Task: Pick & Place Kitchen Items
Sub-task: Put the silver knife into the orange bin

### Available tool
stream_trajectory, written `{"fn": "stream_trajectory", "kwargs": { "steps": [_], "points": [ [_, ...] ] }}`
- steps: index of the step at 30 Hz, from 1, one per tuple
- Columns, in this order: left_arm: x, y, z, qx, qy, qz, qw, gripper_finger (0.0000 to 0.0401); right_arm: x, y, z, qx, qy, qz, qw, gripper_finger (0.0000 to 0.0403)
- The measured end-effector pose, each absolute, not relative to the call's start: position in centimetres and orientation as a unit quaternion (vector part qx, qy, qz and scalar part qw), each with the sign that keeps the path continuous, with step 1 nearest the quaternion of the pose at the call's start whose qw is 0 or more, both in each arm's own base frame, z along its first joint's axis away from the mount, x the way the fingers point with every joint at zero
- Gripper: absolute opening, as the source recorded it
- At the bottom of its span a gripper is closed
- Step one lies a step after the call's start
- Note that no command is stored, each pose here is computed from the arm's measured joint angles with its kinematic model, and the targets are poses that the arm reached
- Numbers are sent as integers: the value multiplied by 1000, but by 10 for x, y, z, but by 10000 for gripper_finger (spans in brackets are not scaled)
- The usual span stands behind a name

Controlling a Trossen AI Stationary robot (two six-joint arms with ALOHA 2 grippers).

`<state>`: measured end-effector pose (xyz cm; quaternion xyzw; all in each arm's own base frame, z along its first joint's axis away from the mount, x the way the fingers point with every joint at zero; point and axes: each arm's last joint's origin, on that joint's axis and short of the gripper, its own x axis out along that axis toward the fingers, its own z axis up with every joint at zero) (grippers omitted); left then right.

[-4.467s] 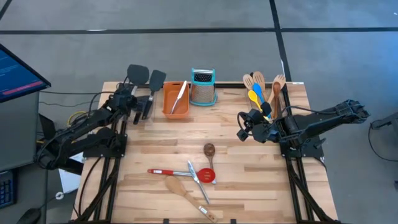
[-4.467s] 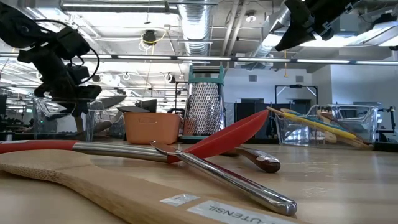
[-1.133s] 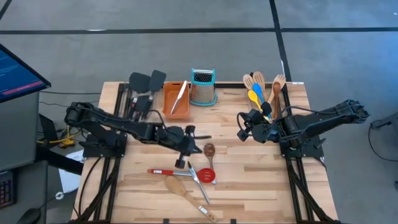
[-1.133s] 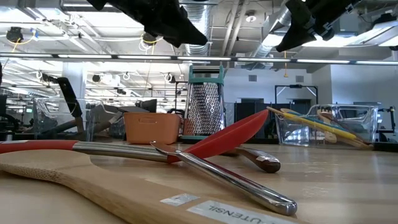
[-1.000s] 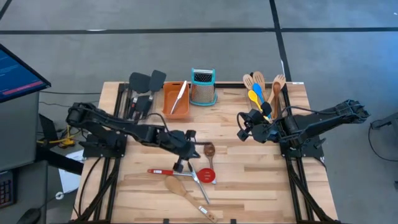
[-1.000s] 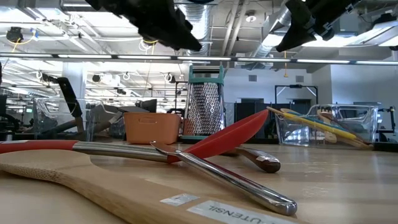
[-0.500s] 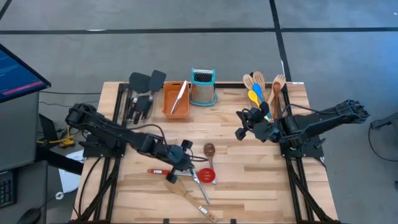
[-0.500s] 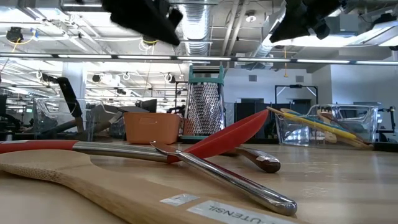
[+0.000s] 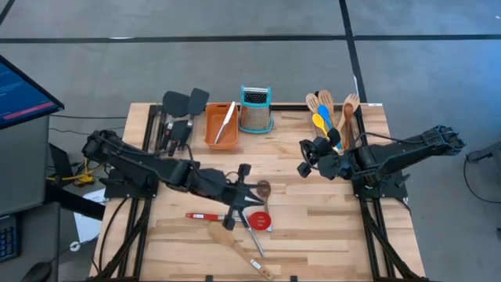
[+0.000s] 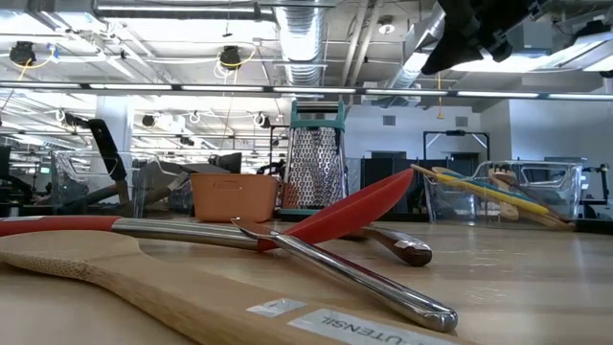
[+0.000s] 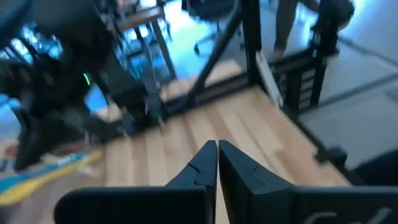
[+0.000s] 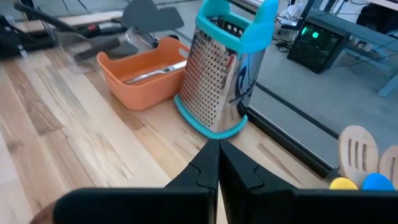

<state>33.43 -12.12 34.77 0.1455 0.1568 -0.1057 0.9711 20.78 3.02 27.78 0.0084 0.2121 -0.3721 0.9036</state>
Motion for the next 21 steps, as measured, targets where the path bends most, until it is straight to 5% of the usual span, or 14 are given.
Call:
{"fn": "stream_trajectory", "kwargs": {
  "steps": [6, 15, 21],
  "points": [
    [343, -126, 374, 133, 116, -105, 979, 1, 207, 30, 276, 6, 220, -369, 903, 1],
    [411, -157, 328, 133, 160, -184, 961, 1, 207, 31, 276, 15, 229, -350, 908, 1],
    [414, -162, 312, 135, 200, -206, 948, 1, 205, 32, 265, 6, 243, -347, 906, 1]
  ]
}}
